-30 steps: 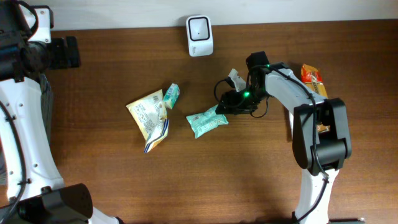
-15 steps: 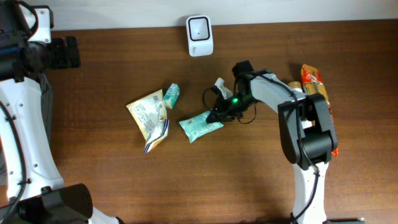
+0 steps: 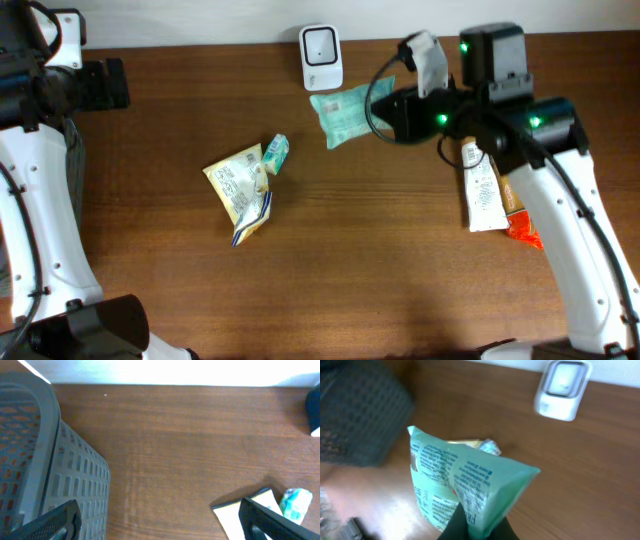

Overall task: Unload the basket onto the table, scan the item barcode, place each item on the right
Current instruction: 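Hold the mint-green pack's barcode over the white scanner, then carry the mint-green pack right and drop it on the pile, then grasp the yellow snack bag with the right gripper, then lift the yellow bag and hold it over the scanner, then move the yellow bag to the right pile and release it, then grasp the small teal box with the right gripper, then lift the teal box and hold it over the scanner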

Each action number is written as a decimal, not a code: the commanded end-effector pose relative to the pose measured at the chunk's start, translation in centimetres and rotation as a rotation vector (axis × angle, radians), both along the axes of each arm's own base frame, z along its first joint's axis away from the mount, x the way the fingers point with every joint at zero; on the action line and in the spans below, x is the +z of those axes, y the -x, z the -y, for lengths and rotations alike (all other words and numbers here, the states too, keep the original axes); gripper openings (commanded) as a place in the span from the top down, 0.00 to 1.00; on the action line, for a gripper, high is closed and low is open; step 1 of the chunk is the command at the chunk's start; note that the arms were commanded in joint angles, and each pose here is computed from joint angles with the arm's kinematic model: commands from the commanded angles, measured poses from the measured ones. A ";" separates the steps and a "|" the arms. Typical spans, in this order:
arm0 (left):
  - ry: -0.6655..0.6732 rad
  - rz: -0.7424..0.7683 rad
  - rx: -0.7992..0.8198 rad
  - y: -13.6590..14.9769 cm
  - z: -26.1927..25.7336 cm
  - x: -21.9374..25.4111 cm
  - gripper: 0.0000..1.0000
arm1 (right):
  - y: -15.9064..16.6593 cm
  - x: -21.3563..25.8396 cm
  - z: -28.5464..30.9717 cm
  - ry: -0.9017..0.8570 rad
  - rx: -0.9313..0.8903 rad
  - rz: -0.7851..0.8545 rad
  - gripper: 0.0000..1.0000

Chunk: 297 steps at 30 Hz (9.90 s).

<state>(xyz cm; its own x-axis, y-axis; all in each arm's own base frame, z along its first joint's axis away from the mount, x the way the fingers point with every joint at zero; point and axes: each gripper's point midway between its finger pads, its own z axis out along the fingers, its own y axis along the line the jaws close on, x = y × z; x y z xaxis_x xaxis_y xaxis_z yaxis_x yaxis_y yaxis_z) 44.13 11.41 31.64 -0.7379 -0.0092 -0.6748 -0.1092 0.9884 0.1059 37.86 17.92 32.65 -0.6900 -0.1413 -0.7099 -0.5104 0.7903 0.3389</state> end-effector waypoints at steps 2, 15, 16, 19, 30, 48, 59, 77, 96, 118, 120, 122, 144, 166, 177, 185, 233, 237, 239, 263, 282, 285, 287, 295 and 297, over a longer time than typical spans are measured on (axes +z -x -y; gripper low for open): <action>-0.005 -0.002 -0.015 0.0 0.0 0.0 0.01 | -12.0 1.2 0.5 0.445 -0.306 0.312 0.96; -0.005 -0.002 -0.015 0.0 0.0 0.0 0.01 | -28.3 -11.3 -4.3 1.214 -0.043 0.881 0.96; -0.005 -0.002 -0.015 0.0 0.0 0.0 0.01 | -28.2 -11.3 -4.9 1.203 -0.030 0.891 0.96; -0.005 -0.002 -0.015 0.0 0.0 0.0 0.01 | -27.7 -11.3 -6.4 1.190 -0.009 0.907 0.96; -0.005 -0.002 -0.015 0.0 0.0 0.0 0.01 | -26.6 -11.9 -6.9 1.067 -0.095 0.813 0.96; -0.005 -0.002 -0.015 0.0 0.0 0.0 0.01 | -3.5 -6.7 6.6 0.332 -0.377 -0.339 0.96; -0.005 -0.002 -0.015 0.0 0.0 0.0 0.01 | 2.0 -20.3 20.6 0.395 -0.583 -0.808 0.96; -0.005 -0.002 -0.015 0.0 0.0 0.0 0.01 | 1.1 -17.0 27.5 0.255 -0.624 -0.716 0.39; -0.005 -0.002 -0.015 0.0 0.0 0.0 0.01 | -3.9 -18.8 -14.5 0.010 -0.032 -0.520 0.40; -0.005 -0.002 -0.015 0.0 0.0 0.0 0.01 | -0.3 -22.0 -11.2 0.247 0.328 -0.581 0.41; -0.005 -0.002 -0.015 0.0 0.0 0.0 0.01 | -1.0 -21.8 -11.6 0.245 0.363 -0.522 0.34; -0.005 -0.002 -0.015 0.0 0.0 0.0 0.01 | -1.7 -21.7 -12.2 0.244 0.398 -0.458 0.24; -0.005 -0.002 -0.015 0.0 0.0 0.0 0.01 | 3.6 -33.0 -22.4 0.302 0.570 -0.495 0.26; -0.005 -0.002 -0.015 0.0 0.0 0.0 0.01 | -1.0 0.6 -0.5 -0.058 0.287 -0.055 0.96; -0.005 -0.002 -0.015 0.0 0.0 0.0 0.01 | -20.1 -0.6 2.3 1.274 -0.235 0.648 0.96; -0.005 -0.002 -0.015 0.0 0.0 0.0 0.01 | -25.9 -7.2 -0.8 1.572 -0.085 0.782 0.96; -0.005 -0.002 -0.015 0.0 0.0 0.0 0.01 | 4.2 -21.3 32.1 -0.110 -0.777 -0.519 0.95; -0.005 -0.002 -0.015 0.0 0.0 0.0 0.01 | 3.5 -20.6 33.0 -0.101 -0.803 -0.487 0.35; -0.005 -0.002 -0.015 0.0 0.0 0.0 0.01 | 3.3 -17.3 32.9 -0.108 -0.798 -0.490 0.30; -0.005 -0.002 -0.015 0.0 0.0 0.0 0.01 | -7.2 -24.3 -17.5 -0.032 -0.293 -0.448 0.44; -0.005 -0.002 -0.015 0.0 0.0 0.0 0.01 | -2.5 -24.3 -10.9 0.553 -0.022 -0.316 0.96; -0.005 -0.002 -0.015 0.0 0.0 0.0 0.01 | -0.7 -25.4 -8.0 0.741 -0.007 -0.351 0.96; -0.005 -0.002 -0.015 0.0 0.0 0.0 0.01 | 1.0 -26.0 -9.3 0.776 0.050 -0.361 0.64; -0.005 -0.002 -0.015 0.0 0.0 0.0 0.01 | -1.7 -24.6 -6.5 0.328 -0.039 -0.632 0.42; -0.005 -0.002 -0.015 0.0 0.0 0.0 0.01 | -2.8 -25.3 -6.8 0.235 0.017 -0.638 0.56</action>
